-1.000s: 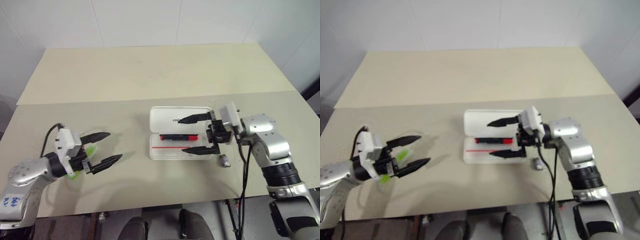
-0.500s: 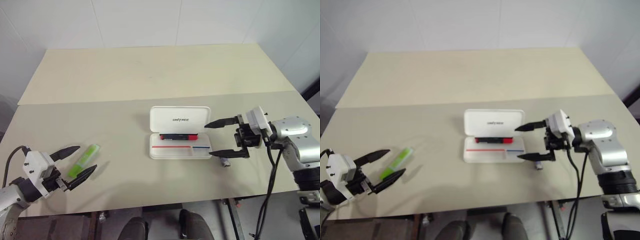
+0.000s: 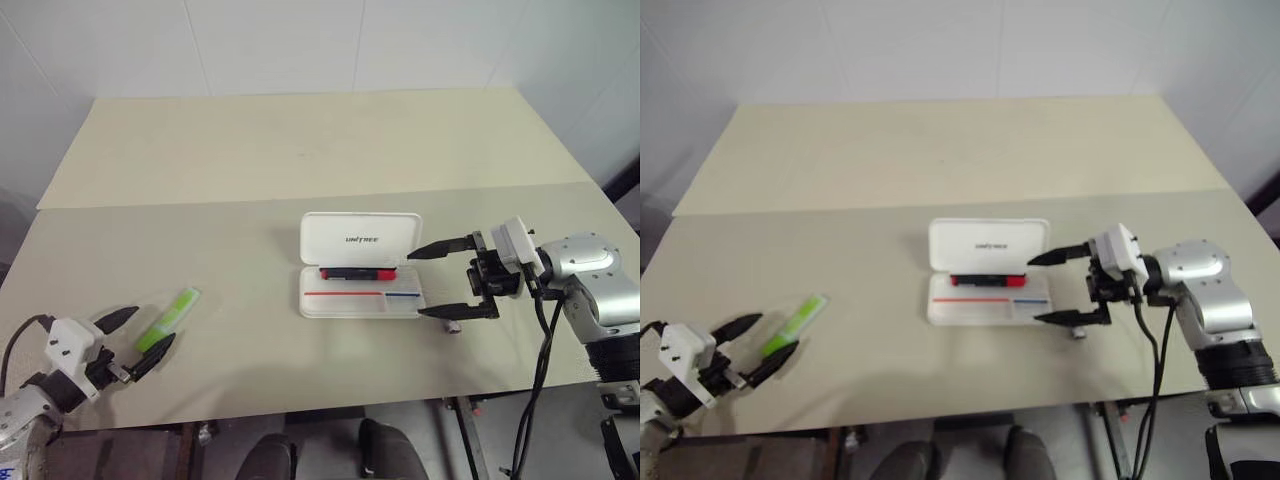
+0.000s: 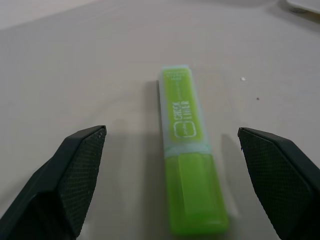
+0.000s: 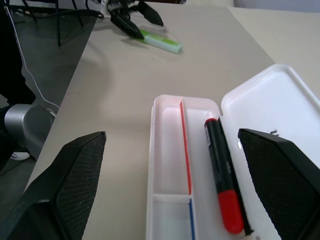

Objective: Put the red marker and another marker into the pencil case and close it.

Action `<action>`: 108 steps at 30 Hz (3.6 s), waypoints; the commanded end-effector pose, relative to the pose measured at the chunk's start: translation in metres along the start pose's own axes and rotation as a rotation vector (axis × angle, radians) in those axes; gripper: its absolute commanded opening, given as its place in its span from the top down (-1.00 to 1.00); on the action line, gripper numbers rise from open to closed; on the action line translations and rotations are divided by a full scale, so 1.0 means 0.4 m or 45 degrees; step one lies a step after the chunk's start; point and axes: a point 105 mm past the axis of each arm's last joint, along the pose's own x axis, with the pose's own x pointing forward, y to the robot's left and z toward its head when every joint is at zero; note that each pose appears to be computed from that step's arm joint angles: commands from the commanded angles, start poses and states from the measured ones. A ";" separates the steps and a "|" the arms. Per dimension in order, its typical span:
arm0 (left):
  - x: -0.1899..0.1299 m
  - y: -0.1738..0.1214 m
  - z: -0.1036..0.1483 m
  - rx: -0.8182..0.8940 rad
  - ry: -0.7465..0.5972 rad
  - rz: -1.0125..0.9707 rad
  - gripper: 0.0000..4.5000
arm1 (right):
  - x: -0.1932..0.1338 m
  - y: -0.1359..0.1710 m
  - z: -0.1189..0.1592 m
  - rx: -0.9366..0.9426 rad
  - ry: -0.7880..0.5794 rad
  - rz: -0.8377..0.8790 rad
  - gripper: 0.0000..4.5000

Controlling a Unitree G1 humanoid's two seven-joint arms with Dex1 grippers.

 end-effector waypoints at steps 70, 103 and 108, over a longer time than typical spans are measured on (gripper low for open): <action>0.447 -0.447 0.238 0.414 -0.280 -1.245 0.50 | -0.087 0.099 0.049 -0.040 0.113 -0.329 -1.00; 0.365 -0.443 0.318 0.283 -0.481 -1.272 -0.99 | -0.106 0.092 0.005 0.071 0.132 -0.462 -1.00; 0.303 -0.421 0.346 0.282 -0.529 -1.286 -0.99 | -0.171 0.116 -0.060 0.221 0.233 -0.591 -1.00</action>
